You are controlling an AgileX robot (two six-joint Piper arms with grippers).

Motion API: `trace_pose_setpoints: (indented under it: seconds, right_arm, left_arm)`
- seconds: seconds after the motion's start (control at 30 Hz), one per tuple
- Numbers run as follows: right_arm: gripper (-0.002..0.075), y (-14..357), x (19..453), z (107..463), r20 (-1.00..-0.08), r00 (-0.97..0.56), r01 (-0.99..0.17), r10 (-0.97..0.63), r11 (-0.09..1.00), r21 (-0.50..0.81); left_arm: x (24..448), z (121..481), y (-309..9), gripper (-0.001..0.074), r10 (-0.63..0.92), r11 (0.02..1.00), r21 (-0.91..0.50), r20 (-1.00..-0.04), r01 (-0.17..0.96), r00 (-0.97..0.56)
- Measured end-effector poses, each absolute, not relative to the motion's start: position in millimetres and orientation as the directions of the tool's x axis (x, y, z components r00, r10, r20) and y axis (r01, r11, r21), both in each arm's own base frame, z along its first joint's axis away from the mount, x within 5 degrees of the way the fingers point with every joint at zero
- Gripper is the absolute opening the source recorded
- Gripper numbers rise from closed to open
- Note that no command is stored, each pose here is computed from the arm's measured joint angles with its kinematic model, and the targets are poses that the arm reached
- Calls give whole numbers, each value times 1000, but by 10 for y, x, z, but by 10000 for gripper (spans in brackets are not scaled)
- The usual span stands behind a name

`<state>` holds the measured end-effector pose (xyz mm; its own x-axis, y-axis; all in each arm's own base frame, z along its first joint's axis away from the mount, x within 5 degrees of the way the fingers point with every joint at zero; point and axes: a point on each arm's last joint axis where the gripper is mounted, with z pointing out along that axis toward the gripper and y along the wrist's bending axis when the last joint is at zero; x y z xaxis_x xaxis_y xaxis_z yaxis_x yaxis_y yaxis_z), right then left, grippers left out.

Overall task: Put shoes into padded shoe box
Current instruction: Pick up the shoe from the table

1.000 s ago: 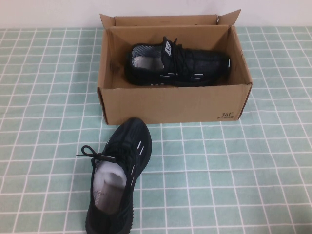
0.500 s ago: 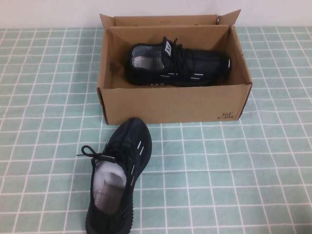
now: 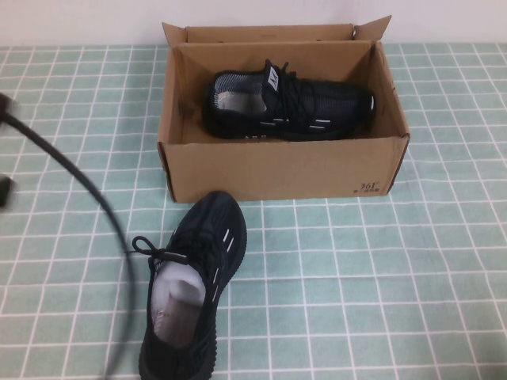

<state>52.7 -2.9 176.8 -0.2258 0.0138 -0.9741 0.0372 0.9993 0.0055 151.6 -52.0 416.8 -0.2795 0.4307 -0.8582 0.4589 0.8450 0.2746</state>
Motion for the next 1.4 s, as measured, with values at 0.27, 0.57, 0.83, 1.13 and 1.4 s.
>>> trace_pose_setpoints:
  seconds: [0.27, 0.57, 0.83, 1.13, 1.4]
  right_arm:
    - [-8, -29, 527, 1768, -974, -226, 37, 14, 999, 6]
    - [-8, -29, 527, 1768, -974, -226, 37, 14, 999, 5]
    - [-8, -29, 527, 1768, -974, -226, 37, 14, 999, 5]
    - [-8, -29, 527, 1768, -974, -226, 37, 14, 999, 6]
    - [-8, -29, 527, 1768, -974, -226, 37, 14, 999, 6]
  left_arm:
    - [1754, 3900, -1097, -2, 681, 579, 322, -696, 749, -227]
    - [1815, 3558, -1532, 282, 823, 383, 303, -541, 873, -174]
    - [1930, 3286, -1572, 400, 917, 309, 294, -346, 905, -200]
    - [2033, 3173, -1600, 404, 940, 282, 319, -281, 905, -194]
    - [2152, 2990, -1701, 405, 954, 251, 300, -240, 920, -182]
